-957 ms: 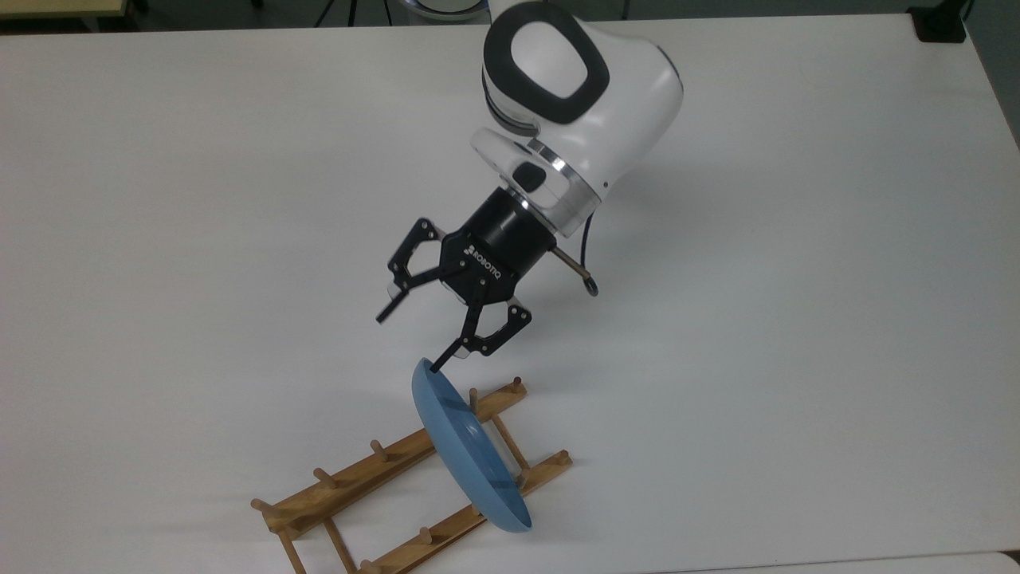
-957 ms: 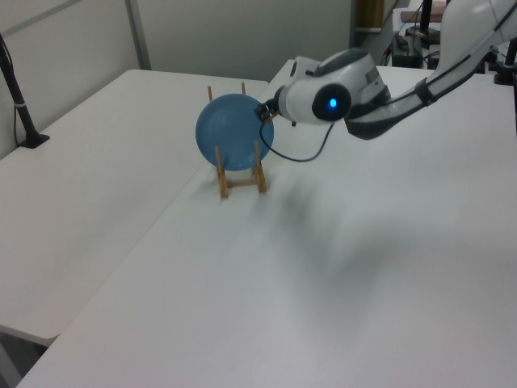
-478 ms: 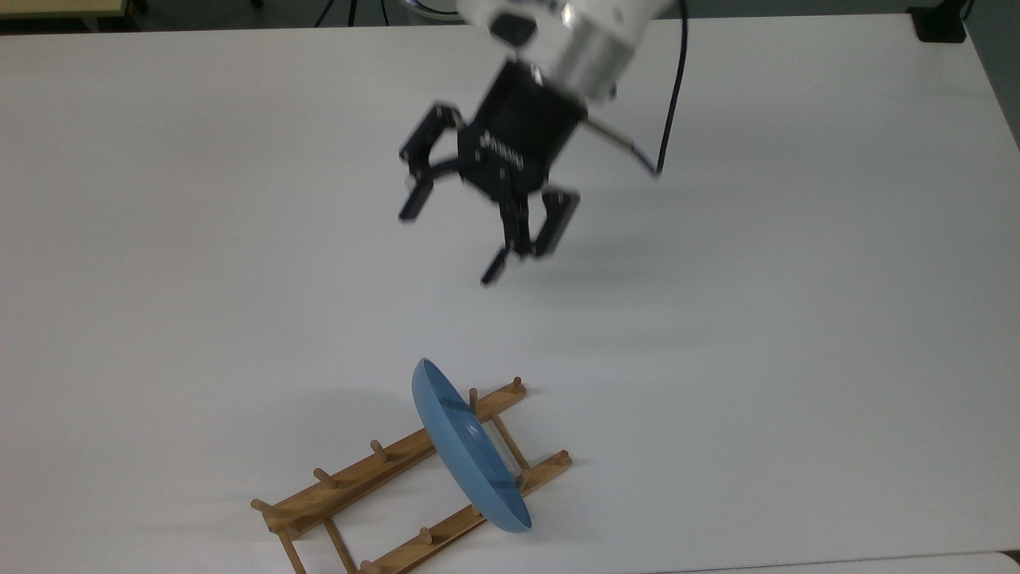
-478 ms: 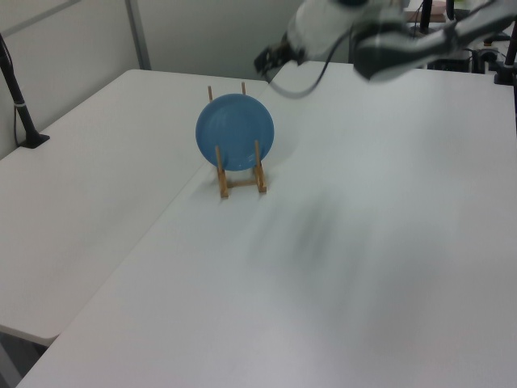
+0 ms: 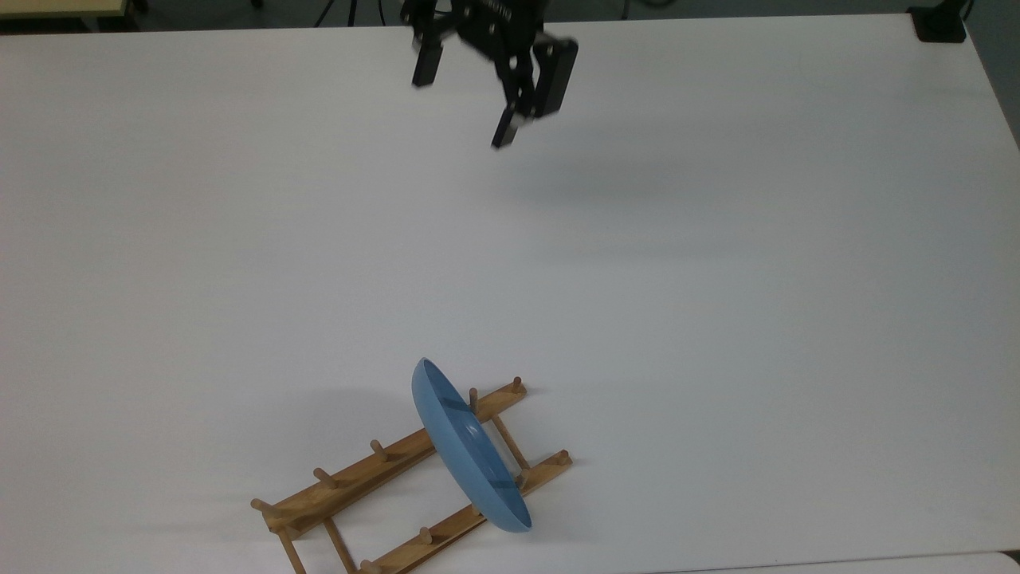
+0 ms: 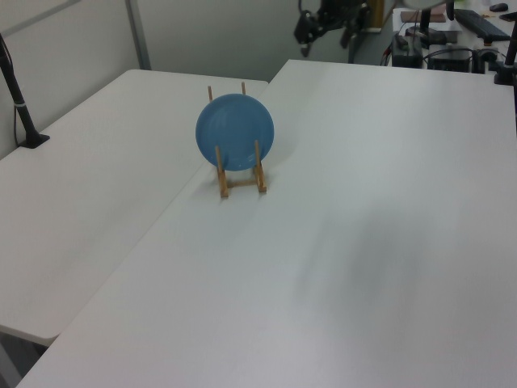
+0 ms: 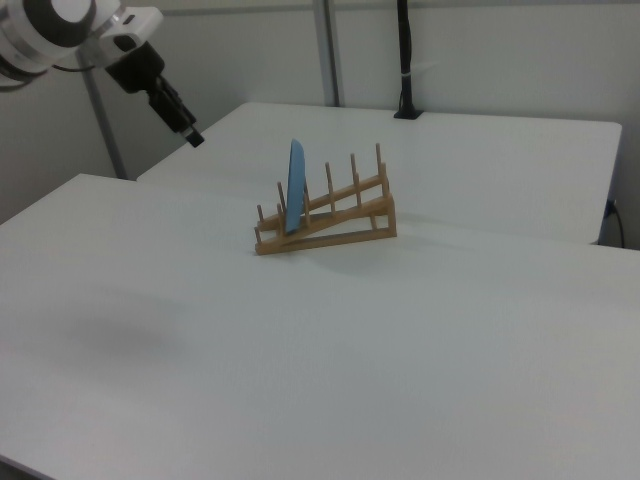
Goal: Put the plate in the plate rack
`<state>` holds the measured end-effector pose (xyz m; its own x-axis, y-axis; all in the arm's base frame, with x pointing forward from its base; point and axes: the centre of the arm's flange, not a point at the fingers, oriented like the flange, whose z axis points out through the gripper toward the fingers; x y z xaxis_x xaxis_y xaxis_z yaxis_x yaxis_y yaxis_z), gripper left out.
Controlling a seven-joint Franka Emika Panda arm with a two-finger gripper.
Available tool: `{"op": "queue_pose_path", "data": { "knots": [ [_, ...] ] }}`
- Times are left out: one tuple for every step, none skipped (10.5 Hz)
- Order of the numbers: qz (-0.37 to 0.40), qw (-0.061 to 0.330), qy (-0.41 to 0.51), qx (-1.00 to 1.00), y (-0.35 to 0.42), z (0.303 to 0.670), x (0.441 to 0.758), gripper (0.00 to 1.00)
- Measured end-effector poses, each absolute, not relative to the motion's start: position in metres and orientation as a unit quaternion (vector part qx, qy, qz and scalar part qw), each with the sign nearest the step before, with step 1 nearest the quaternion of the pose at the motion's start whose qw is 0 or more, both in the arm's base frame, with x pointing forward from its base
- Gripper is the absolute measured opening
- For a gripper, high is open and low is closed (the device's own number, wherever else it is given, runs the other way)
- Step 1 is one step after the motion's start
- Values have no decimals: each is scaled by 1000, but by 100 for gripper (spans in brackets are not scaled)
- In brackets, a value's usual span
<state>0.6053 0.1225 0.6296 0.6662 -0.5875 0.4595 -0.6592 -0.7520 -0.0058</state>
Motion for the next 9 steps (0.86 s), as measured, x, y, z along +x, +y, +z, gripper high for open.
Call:
{"op": "queue_pose_path", "data": {
  "knots": [
    [197,74,-339,917,123,634,594,100],
    [174,62,-340,922,121,638,585,100],
    [153,50,-342,926,115,642,577,100],
    [135,36,-337,931,105,644,568,100],
    [120,26,-321,939,93,644,559,100],
    [107,15,-308,945,78,643,552,100],
    [94,2,-291,952,61,641,549,100],
    [88,-7,-258,962,46,641,548,100],
    [88,-7,-217,972,35,642,547,100]
  ]
}}
